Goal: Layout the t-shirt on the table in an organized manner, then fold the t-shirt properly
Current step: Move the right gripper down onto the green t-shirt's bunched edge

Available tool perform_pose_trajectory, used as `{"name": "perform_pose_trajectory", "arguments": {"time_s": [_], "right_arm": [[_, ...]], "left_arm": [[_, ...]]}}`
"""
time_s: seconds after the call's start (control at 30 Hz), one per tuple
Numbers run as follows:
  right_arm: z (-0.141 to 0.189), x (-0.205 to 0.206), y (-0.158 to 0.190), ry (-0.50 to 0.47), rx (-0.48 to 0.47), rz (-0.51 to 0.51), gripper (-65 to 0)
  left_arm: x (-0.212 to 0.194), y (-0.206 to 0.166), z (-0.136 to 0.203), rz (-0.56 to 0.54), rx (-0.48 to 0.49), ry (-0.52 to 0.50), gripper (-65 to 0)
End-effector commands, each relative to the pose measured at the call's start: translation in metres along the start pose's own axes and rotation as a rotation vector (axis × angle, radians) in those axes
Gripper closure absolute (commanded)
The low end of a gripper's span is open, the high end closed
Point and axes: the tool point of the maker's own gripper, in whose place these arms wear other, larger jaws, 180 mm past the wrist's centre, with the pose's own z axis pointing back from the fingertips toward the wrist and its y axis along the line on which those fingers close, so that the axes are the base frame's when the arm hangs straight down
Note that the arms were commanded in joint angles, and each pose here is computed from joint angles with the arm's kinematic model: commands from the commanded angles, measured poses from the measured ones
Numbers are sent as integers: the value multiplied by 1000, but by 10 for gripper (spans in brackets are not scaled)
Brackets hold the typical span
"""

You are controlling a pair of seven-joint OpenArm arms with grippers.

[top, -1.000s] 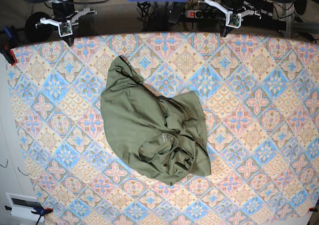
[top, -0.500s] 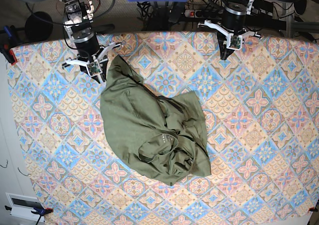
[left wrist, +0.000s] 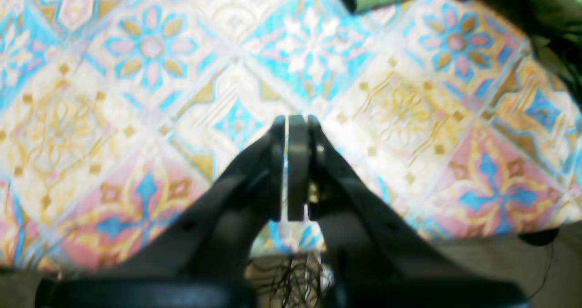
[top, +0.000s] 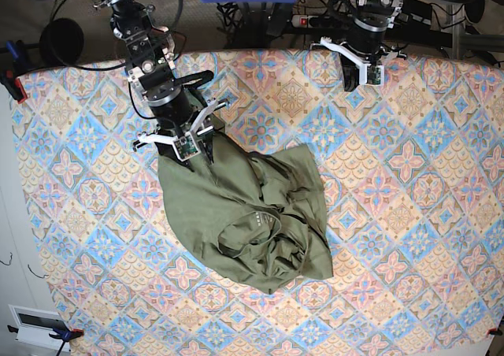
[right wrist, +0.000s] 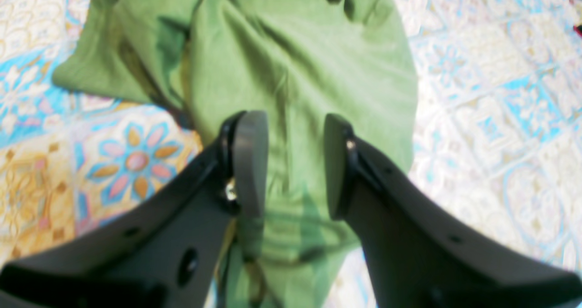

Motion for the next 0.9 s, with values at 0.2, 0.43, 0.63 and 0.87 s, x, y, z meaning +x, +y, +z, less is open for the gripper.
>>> {"name": "perform_pose_trajectory", "arguments": {"time_s": [0.2,0.43,0.63,0.87], "right_arm": [[-17,6,-17,-23,-33,25,-206],[-22,-13,-16,27,-30,23,-207],[-24,-25,-13,60,-22,21,-207],[-26,-35,10,86,35,32,-238]], "left_arm": [[9,-2,2,2,-5,-38,-2],[10,-2,2,2,-5,-38,-2],[10,-2,2,2,-5,-38,-2],[10,-3,2,4,-7,-39,-2]]}}
